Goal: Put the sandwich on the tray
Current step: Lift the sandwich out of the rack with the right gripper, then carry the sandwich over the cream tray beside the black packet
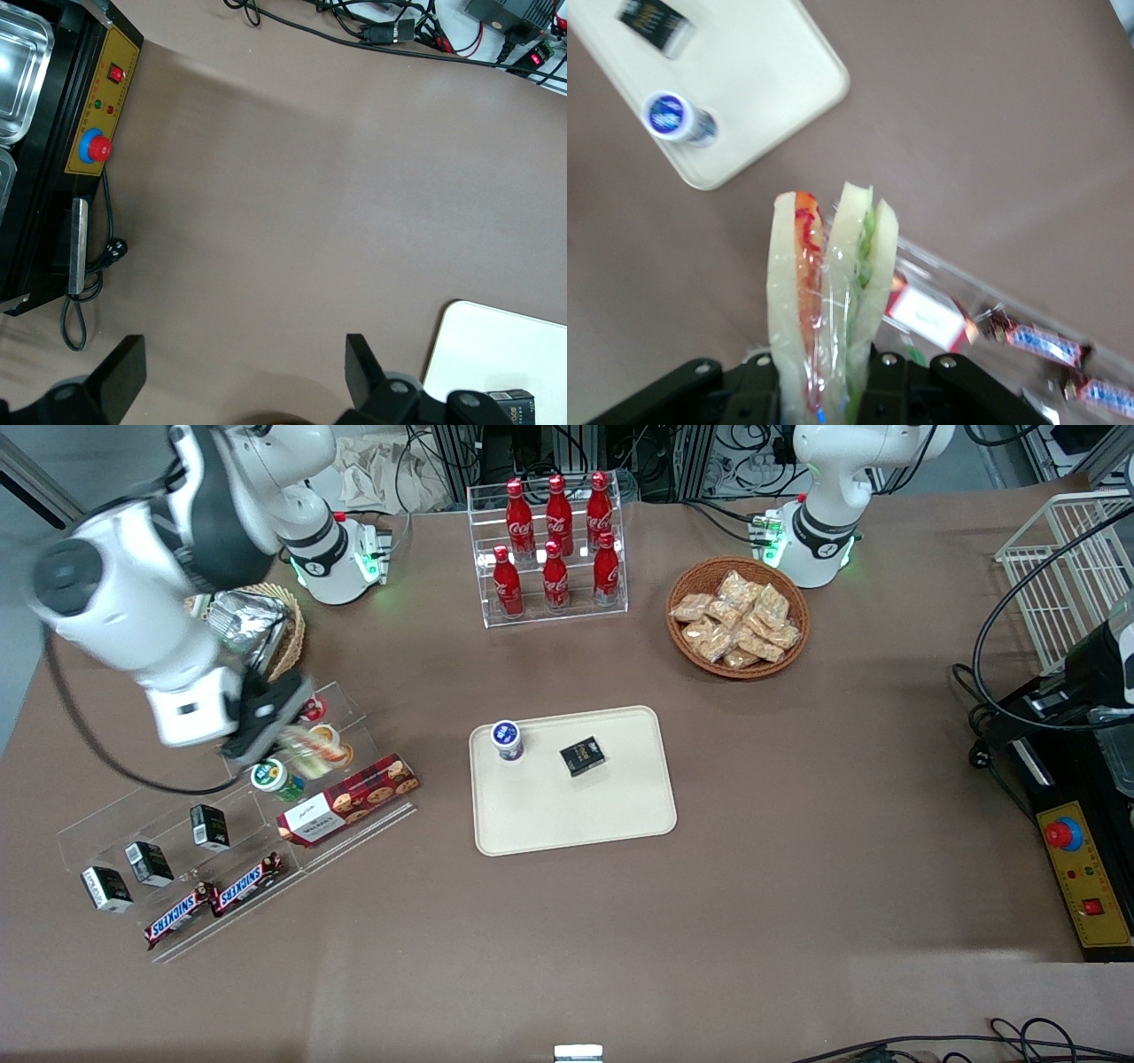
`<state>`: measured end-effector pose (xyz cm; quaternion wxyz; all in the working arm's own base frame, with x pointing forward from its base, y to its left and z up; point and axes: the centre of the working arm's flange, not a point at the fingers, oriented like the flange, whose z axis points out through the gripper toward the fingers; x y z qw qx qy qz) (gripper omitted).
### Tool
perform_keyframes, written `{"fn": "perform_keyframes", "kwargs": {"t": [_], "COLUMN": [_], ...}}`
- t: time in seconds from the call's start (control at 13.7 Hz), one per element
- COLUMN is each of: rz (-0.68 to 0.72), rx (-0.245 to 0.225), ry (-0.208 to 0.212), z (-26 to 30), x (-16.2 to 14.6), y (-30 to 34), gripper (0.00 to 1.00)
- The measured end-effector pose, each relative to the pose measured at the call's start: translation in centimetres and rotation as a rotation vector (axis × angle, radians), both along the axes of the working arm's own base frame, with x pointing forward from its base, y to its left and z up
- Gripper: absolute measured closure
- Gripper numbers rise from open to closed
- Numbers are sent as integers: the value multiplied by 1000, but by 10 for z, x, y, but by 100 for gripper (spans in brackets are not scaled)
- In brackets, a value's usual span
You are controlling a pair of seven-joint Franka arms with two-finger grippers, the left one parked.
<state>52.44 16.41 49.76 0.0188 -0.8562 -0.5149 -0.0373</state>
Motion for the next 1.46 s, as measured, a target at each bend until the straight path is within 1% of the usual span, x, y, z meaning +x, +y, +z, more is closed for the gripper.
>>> {"fn": "perform_keyframes", "kwargs": {"t": [0.22, 0.37, 0.51, 0.73, 0.95, 1.17, 1.46], "rz": [80, 111, 125, 108, 112, 116, 143], "rx": [10, 9, 11, 19, 14, 5, -20], "ry": [-40, -55, -70, -82, -90, -107, -126], "z": [-10, -31, -52, -76, -102, -130, -158], "x": [-18, -30, -42, -64, -74, -69, -67], "y": [79, 126, 167, 215, 241, 248, 259], "gripper": [78, 78, 78, 78, 78, 78, 78]}}
